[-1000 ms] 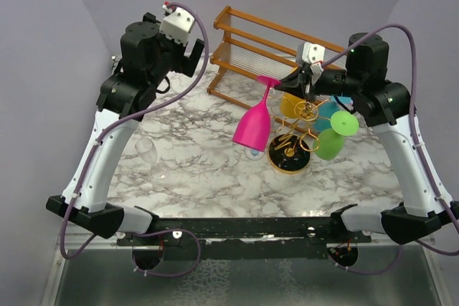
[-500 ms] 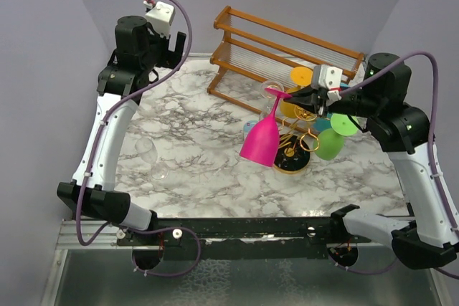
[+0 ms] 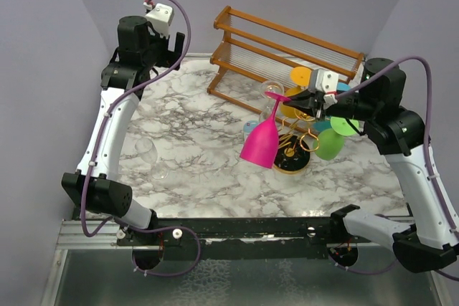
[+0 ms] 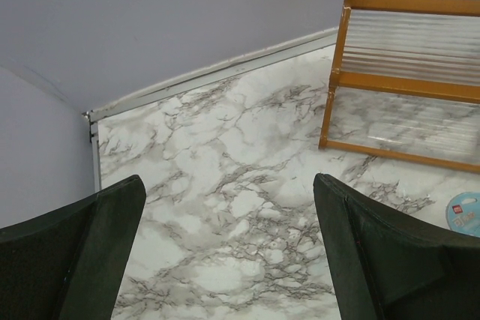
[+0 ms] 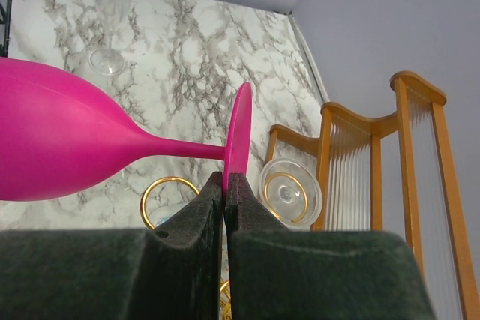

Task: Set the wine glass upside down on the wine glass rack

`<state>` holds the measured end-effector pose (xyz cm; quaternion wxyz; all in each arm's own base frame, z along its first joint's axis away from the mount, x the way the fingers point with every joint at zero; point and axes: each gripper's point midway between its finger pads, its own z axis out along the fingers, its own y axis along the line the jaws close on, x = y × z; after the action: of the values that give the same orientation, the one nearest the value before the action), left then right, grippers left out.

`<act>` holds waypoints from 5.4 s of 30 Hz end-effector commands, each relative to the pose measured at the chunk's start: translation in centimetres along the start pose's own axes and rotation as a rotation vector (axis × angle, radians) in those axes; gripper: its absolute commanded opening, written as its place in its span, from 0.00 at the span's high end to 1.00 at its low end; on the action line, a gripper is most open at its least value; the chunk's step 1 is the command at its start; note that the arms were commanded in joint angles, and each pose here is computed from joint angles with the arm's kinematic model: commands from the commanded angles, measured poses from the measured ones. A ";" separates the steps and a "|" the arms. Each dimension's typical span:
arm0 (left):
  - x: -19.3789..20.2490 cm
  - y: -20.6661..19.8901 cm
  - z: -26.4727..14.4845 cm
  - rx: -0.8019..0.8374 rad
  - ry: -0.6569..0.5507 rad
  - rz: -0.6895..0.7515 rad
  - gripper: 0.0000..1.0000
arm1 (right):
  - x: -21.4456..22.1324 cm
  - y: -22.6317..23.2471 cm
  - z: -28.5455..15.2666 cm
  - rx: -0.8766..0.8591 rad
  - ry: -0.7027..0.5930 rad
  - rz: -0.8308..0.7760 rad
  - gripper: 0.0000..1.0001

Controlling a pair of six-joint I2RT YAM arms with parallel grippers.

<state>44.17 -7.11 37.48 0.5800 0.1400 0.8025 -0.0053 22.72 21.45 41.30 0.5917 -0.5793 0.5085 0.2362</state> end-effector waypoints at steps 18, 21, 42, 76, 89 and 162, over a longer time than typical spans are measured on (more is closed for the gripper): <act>-2.6 -1.2 -3.9 0.075 -0.154 0.016 0.03 | -0.3 2.8 -4.2 0.013 0.108 -0.062 0.99; -2.5 -1.3 -4.2 0.079 -0.158 0.019 0.03 | 0.2 2.6 -4.3 0.027 0.129 -0.062 0.99; -2.5 -1.7 -5.3 0.102 -0.182 0.033 0.03 | 2.6 2.5 -6.4 0.029 0.273 -0.320 0.99; -2.3 -1.8 -5.1 0.106 -0.187 0.047 0.03 | 5.9 2.0 -5.7 0.014 0.354 -0.433 0.99; -2.3 -2.1 -5.1 0.124 -0.188 0.051 0.03 | 6.3 1.5 -6.6 0.043 0.409 -0.447 0.99; -2.1 -2.9 -5.6 0.168 -0.192 0.077 0.03 | 6.9 6.5 -9.1 0.032 0.386 -0.334 0.90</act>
<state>39.68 -9.34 39.82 0.6277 0.2089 0.7474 -0.0607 17.13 11.76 33.71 0.5068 -0.6864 0.5216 -0.0011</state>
